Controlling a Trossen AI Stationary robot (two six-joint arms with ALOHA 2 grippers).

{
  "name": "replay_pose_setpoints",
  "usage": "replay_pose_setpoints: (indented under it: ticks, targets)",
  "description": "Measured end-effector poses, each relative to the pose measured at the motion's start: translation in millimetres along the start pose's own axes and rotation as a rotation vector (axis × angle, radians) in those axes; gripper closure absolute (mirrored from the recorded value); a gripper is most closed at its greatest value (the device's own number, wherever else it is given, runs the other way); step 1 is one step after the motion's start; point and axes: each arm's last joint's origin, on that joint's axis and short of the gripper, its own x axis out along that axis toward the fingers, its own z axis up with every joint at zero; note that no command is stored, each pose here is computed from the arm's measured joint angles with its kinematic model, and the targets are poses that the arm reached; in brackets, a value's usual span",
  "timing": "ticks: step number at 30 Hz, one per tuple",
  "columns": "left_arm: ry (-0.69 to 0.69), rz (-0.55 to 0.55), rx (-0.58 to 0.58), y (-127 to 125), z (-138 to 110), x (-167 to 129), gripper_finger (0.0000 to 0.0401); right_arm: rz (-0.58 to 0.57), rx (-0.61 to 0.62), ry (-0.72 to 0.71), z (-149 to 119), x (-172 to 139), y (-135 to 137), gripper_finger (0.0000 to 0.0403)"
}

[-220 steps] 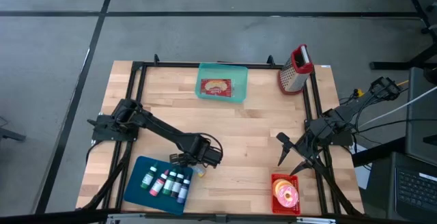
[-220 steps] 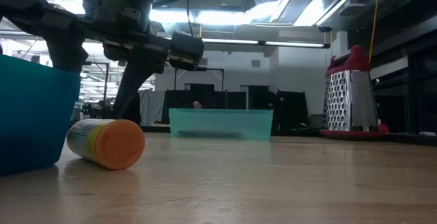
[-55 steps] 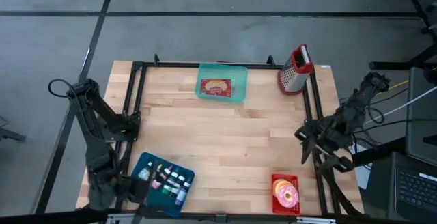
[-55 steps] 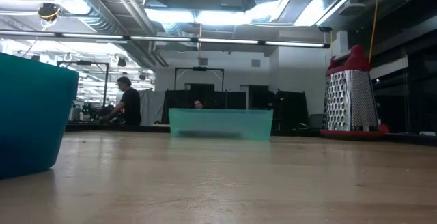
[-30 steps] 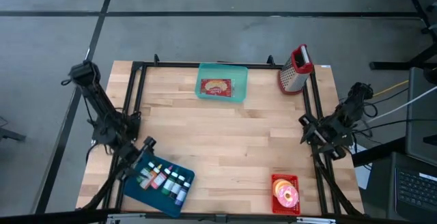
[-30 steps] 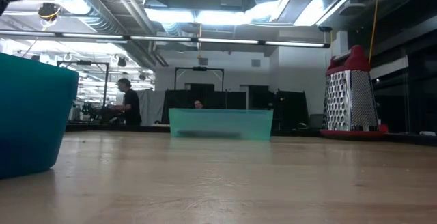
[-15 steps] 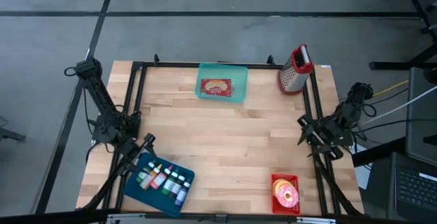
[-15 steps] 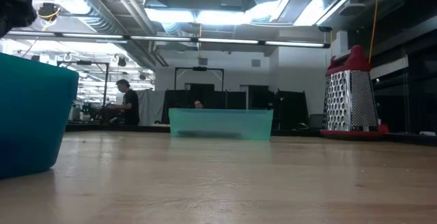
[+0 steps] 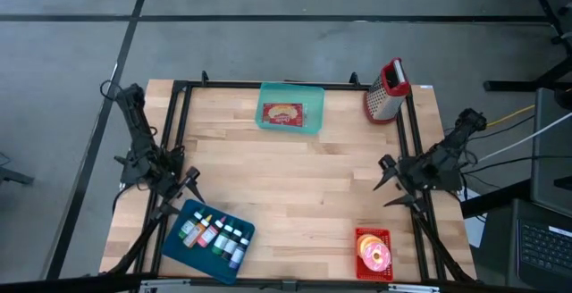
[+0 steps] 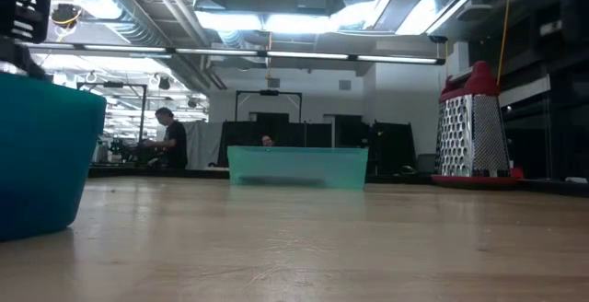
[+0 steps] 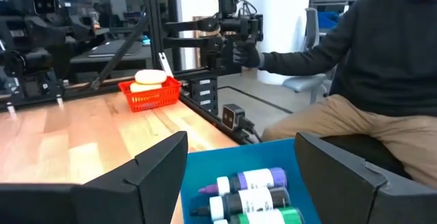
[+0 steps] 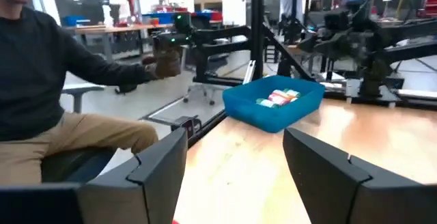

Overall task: Pick & Place Food Item
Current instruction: Return to Home Position

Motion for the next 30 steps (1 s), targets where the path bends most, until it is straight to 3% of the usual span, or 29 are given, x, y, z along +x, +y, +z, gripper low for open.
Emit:
replay_pose_setpoints:
  ticks: [2, 7, 14, 20, 24, 28, 30]
  targets:
    - [-0.003, -0.003, -0.001, 2.3, -0.5, -4.1, 0.0136, 0.014, 0.008, -0.029, -15.7, 5.5, 1.0, 0.0158]
    - [-0.064, -0.087, 0.063, 2.3, 4.4, -8.9, 0.0136, 0.025, 0.029, -0.036, -16.1, 6.4, 1.5, 0.0158]
    - [-0.037, -0.095, 0.124, 1.2, 1.8, -7.0, 0.0136, 0.039, 0.046, -0.03, -16.5, 6.6, 1.9, 0.0158]
    - [-0.024, -0.344, 0.032, -5.3, 0.4, -9.4, 0.0136, 0.038, 0.03, -0.03, -16.5, 6.6, 1.9, 0.0158]
    - [-0.02, -0.396, -0.014, -6.2, 0.6, -10.7, 0.0136, 0.033, -0.016, -0.026, -16.9, 7.0, 1.9, 0.0158]
    - [-0.011, -0.499, 0.036, -8.2, -1.1, -11.5, 0.0136, 0.034, -0.065, 0.006, -19.6, 9.2, 2.3, 0.0158]
    - [0.002, -0.497, 0.052, -8.6, -2.4, -10.6, 0.0136, 0.037, -0.082, 0.038, -22.3, 11.1, 2.7, 0.0158]
